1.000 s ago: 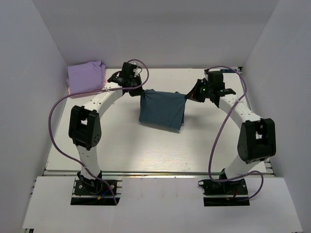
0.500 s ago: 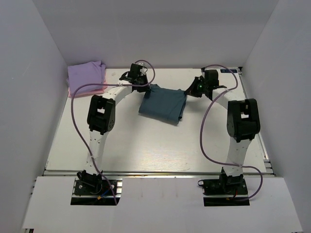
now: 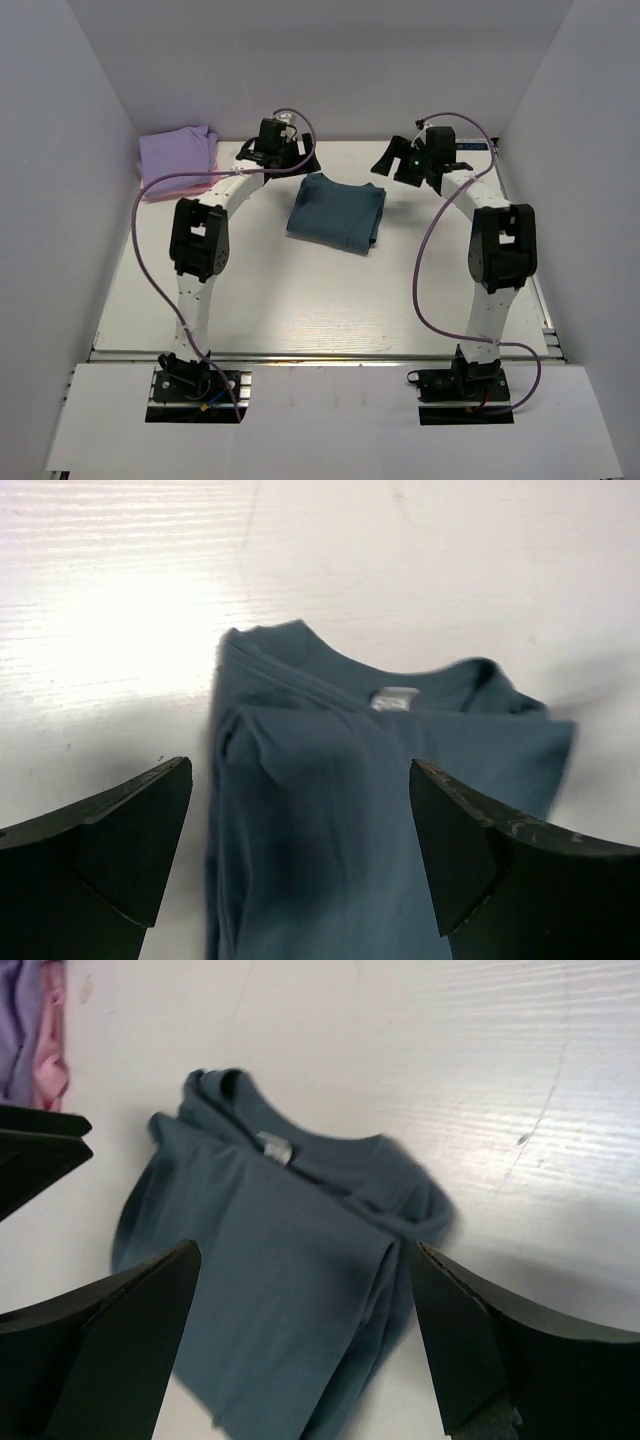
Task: Fold and stack the t-shirts
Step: Fold the long partially folded tshirt into a neat square, then smooth out wrinkles on the folded tshirt
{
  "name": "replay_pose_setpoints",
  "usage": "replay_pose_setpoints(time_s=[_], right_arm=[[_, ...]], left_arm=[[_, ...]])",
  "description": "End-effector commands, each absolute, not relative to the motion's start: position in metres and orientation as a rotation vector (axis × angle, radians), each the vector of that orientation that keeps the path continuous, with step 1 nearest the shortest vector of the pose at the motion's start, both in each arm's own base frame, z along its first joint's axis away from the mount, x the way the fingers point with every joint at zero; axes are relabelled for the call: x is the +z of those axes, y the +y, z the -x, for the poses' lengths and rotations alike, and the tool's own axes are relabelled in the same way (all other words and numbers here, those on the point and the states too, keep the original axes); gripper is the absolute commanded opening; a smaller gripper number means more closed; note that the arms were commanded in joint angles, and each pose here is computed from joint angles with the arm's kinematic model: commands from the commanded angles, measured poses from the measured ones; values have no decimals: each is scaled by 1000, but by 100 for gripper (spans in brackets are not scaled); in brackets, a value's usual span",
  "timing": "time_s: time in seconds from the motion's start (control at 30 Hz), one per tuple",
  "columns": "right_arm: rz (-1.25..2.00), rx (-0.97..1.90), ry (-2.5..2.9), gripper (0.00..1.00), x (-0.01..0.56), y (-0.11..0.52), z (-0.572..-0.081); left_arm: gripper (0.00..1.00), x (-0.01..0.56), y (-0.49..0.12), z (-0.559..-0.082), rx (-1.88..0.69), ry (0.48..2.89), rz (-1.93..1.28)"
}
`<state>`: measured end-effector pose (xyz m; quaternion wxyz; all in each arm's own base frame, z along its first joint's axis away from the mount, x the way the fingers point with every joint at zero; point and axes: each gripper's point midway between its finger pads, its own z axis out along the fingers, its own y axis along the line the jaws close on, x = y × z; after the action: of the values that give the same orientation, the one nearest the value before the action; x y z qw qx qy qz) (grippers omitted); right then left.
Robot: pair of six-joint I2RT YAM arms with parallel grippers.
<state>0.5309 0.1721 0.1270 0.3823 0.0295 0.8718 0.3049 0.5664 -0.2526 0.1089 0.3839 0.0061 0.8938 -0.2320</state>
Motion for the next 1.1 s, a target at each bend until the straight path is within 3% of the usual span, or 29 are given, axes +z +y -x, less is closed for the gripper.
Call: replay_pose_setpoints(time_s=[0.0, 0.23, 0.5, 0.73, 1.0, 1.07], right_arm=[[50, 841, 2161, 90, 172, 184, -504], [131, 1136, 2145, 90, 162, 230, -472], [7, 1206, 2269, 90, 88, 232, -465], [-89, 1215, 2460, 90, 7, 224, -443], [4, 1172, 2495, 90, 14, 222, -408], [47, 1187, 2495, 90, 24, 223, -388]], left_arm=[[100, 210, -264, -542, -650, 2092, -121], [100, 195, -298, -529, -849, 2101, -241], [100, 88, -311, -524, -889, 2326, -235], [100, 3, -287, -484, -792, 2559, -182], [100, 1, -273, -406, -846, 2640, -197], [100, 27, -271, -399, -823, 2591, -196]])
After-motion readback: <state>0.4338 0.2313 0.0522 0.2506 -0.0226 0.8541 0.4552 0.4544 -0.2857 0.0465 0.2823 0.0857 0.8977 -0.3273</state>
